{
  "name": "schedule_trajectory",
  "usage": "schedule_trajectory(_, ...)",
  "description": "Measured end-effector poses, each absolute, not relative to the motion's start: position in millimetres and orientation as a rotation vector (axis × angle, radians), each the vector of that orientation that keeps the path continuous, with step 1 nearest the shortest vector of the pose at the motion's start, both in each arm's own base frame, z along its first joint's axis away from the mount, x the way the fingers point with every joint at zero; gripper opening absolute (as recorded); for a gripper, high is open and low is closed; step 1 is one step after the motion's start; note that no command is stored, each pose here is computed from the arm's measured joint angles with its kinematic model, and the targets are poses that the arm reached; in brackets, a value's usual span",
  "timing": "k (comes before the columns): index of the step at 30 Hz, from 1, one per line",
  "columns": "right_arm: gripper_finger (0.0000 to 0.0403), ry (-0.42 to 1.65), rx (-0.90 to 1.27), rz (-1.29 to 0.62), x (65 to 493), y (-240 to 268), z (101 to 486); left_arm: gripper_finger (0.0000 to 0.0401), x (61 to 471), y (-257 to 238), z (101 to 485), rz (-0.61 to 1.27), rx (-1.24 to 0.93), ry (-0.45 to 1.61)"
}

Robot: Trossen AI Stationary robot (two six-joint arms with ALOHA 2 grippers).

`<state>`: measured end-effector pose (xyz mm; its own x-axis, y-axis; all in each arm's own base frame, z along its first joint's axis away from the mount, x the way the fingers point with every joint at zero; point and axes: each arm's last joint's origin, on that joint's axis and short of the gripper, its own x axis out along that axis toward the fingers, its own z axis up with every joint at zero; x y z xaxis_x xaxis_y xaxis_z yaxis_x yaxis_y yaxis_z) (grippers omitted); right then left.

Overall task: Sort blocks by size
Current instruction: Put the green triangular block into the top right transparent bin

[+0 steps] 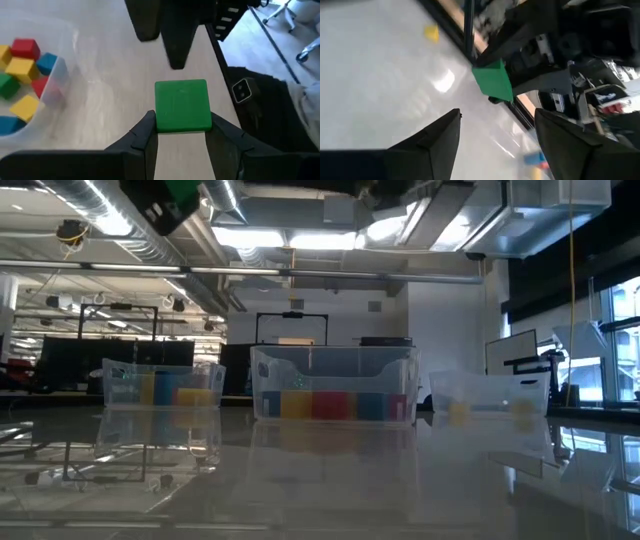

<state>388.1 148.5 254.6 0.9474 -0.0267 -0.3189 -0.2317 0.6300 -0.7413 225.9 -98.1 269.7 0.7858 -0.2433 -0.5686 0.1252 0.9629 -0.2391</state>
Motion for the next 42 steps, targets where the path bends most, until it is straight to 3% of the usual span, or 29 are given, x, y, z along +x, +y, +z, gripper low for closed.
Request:
schedule_trajectory(8,0.0231,0.378,-1.043,0.099,416,149,264,0.0118,230,-85,269,-0.178,-0.265,0.66)
schedule_trajectory(28,0.0227,0.333,-1.003,0.198,431,131,256,0.0118,240,-75,276,-0.181,-0.261,0.558)
schedule_trajectory(32,0.02,0.332,-1.017,0.191,434,131,253,0.0118,240,-75,275,-0.179,-0.261,0.563)
schedule_trajectory(38,0.0124,0.336,-1.056,0.185,433,131,252,0.0122,240,-75,275,-0.184,-0.267,0.568)
schedule_trajectory(42,0.0123,0.337,-1.063,0.167,434,131,253,0.0143,240,-75,276,-0.184,-0.252,0.559)
